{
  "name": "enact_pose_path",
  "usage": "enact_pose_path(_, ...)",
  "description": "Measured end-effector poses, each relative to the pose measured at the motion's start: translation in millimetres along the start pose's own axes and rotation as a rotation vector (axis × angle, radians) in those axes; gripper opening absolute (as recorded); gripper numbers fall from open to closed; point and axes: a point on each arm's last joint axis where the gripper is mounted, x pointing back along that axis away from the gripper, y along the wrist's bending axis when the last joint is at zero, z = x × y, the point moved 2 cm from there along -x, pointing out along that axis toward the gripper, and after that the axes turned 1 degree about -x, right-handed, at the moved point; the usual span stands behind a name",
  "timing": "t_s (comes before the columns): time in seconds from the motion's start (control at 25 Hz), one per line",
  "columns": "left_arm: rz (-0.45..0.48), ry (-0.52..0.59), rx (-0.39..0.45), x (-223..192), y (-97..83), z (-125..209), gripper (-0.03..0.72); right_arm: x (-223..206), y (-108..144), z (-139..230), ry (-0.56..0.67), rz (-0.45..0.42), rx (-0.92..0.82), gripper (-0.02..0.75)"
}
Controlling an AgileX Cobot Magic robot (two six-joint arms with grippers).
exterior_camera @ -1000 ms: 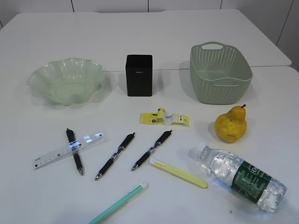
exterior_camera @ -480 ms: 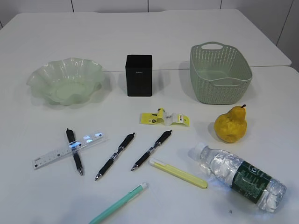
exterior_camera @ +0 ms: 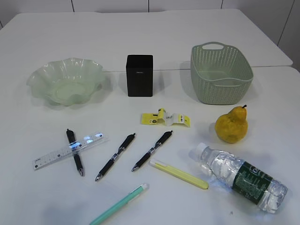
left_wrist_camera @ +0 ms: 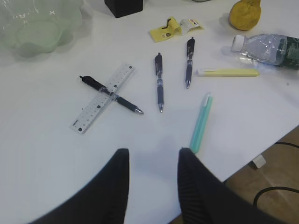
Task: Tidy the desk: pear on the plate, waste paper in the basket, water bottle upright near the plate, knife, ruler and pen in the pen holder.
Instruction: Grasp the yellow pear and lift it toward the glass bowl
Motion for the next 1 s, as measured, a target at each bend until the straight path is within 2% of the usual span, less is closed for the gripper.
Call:
enact_pose_path(0.32, 0.054, 0.018, -0.119, -11.3, 3.2, -15.4, 0.244, -24.2, -5.0, -11.6, 0.098, -0.028, 0.003, 0.406)
enact_pose_path(0.56, 0.069, 0.057, -0.123, -23.6, 8.0, -18.6, 0.244, -32.6, -7.2, -15.5, 0.123, -0.032, 0.008, 0.407)
enact_pose_path(0.68, 0.067, 0.049, -0.146, -24.0, 8.3, -19.6, 0.244, -46.3, -12.1, -31.0, 0.149, -0.036, 0.007, 0.407)
enact_pose_path(1.0, 0.102, 0.001, -0.164, -24.2, 4.2, -24.7, 0.244, -75.2, -19.6, -45.0, 0.197, -0.049, 0.032, 0.406)
